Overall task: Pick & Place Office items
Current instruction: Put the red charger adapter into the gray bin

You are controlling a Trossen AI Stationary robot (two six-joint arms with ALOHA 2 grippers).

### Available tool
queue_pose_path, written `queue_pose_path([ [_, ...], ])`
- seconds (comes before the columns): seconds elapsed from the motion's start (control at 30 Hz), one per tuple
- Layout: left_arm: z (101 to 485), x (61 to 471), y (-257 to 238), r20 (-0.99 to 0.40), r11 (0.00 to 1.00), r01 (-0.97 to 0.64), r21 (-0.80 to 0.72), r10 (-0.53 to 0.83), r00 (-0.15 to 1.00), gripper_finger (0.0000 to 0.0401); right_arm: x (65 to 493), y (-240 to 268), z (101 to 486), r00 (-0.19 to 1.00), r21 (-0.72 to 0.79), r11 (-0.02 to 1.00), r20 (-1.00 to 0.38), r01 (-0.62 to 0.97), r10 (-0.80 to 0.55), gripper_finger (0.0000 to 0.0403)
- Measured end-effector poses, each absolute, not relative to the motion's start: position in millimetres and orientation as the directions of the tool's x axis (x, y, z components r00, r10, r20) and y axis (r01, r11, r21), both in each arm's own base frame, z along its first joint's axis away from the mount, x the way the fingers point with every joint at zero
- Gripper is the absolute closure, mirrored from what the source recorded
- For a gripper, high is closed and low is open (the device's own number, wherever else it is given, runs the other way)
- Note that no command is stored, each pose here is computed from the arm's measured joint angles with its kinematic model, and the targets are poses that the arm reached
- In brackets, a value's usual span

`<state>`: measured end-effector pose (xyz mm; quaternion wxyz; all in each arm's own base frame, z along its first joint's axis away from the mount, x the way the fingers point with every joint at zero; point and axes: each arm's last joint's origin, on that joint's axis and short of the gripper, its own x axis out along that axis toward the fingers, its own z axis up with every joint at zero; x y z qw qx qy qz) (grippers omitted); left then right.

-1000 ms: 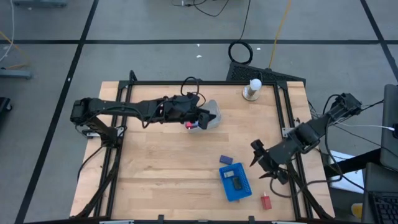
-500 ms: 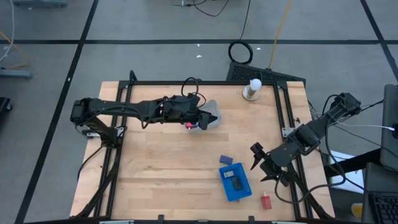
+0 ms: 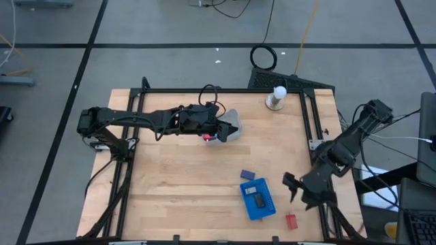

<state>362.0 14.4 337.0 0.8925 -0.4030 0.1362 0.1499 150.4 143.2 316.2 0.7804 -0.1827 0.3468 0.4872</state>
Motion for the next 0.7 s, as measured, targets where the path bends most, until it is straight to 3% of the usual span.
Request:
queue_pose_path([
  [0.27,337.1,362.1,14.4,-0.362,0.63,-0.377,-0.679,0.158,0.918,0.0157,139.4,164.9,297.4,0.138,0.053,0.305,-0.809,-0.951,0.572,0.0149],
  [0.7,337.2,362.1,14.4,-0.361,0.63,-0.376,-0.68,0.159,0.919,0.0157,140.0,201.0,266.5,0.083,0.013,0.201,-0.885,-0.979,0.459,0.0149],
])
